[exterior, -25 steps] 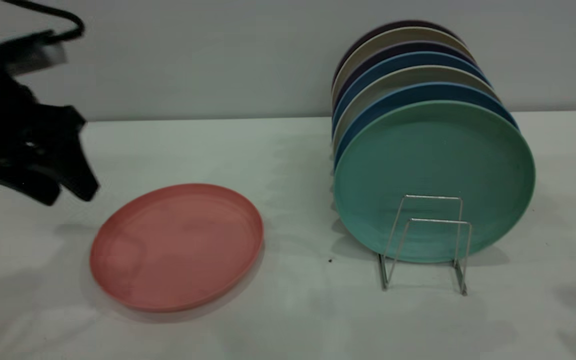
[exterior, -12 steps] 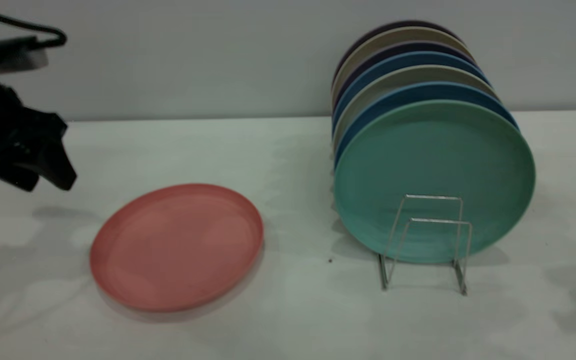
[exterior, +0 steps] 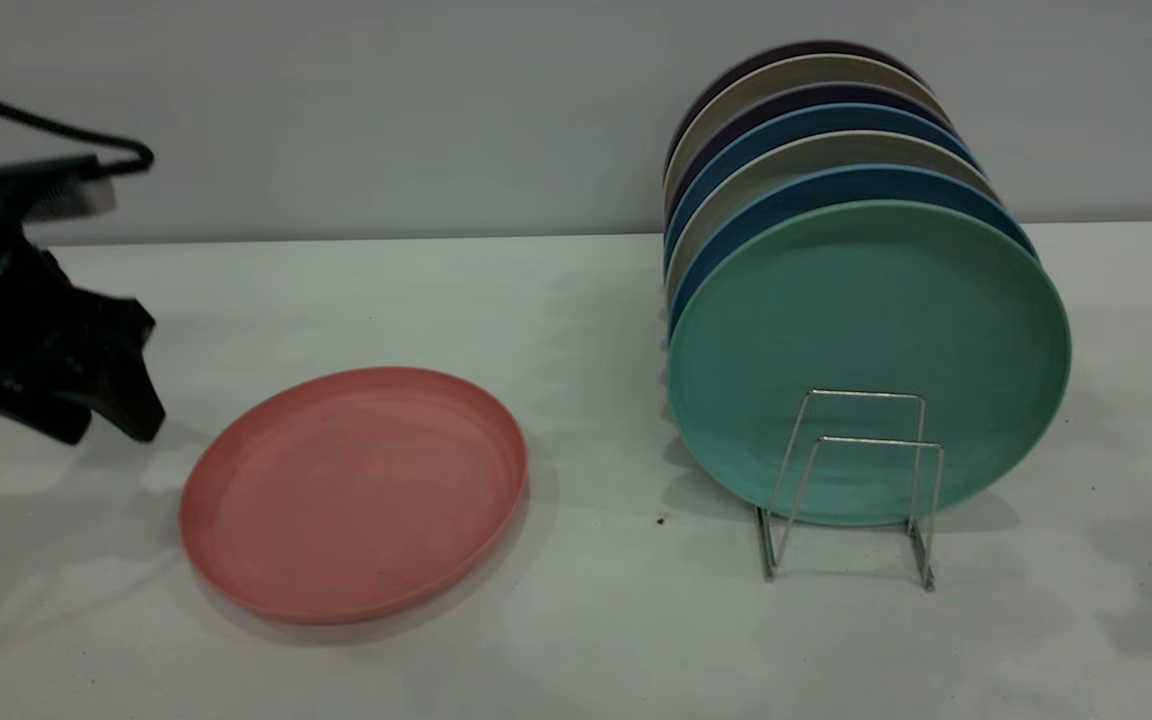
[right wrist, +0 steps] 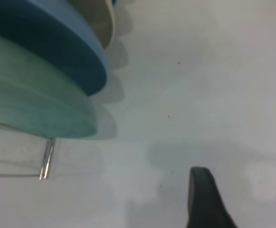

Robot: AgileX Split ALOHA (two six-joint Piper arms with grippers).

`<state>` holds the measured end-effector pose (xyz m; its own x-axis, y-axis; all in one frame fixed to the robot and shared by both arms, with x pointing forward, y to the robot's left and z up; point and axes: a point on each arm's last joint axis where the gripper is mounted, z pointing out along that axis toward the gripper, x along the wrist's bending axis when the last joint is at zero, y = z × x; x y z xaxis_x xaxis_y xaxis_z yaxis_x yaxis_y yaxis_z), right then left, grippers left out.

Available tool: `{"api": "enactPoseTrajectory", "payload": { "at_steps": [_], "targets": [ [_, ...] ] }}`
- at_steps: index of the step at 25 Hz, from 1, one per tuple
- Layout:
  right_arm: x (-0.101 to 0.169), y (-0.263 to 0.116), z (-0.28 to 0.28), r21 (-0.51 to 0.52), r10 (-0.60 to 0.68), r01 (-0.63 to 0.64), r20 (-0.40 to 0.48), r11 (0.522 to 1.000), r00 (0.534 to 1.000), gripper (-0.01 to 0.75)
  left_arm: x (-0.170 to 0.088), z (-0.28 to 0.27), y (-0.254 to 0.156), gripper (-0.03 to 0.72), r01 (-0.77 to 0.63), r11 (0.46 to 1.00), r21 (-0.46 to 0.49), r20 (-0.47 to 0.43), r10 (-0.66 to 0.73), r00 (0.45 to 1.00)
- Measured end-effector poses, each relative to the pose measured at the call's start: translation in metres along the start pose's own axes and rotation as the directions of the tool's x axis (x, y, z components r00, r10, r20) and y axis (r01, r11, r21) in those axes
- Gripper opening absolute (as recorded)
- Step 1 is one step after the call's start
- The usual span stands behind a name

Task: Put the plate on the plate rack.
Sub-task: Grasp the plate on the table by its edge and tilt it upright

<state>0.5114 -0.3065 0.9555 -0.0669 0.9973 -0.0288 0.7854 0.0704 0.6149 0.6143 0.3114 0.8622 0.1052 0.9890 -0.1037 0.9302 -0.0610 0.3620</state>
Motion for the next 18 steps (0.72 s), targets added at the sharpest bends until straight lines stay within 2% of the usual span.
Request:
{"api": "enactPoseTrajectory", "payload": {
  "at_steps": [11, 18],
  "targets": [
    [0.0, 0.001, 0.0, -0.009, 0.0, 0.0, 0.004, 1.0, 1.0, 0.426, -0.004, 0.022, -0.007, 0.529, 0.01, 1.0, 0.028, 0.01, -0.01, 1.0],
    [0.0, 0.001, 0.0, -0.01, 0.001, -0.001, 0.004, 1.0, 1.0, 0.426, -0.01, 0.023, -0.002, 0.528, -0.018, 1.0, 0.003, 0.022, 0.018, 1.0]
  ]
}}
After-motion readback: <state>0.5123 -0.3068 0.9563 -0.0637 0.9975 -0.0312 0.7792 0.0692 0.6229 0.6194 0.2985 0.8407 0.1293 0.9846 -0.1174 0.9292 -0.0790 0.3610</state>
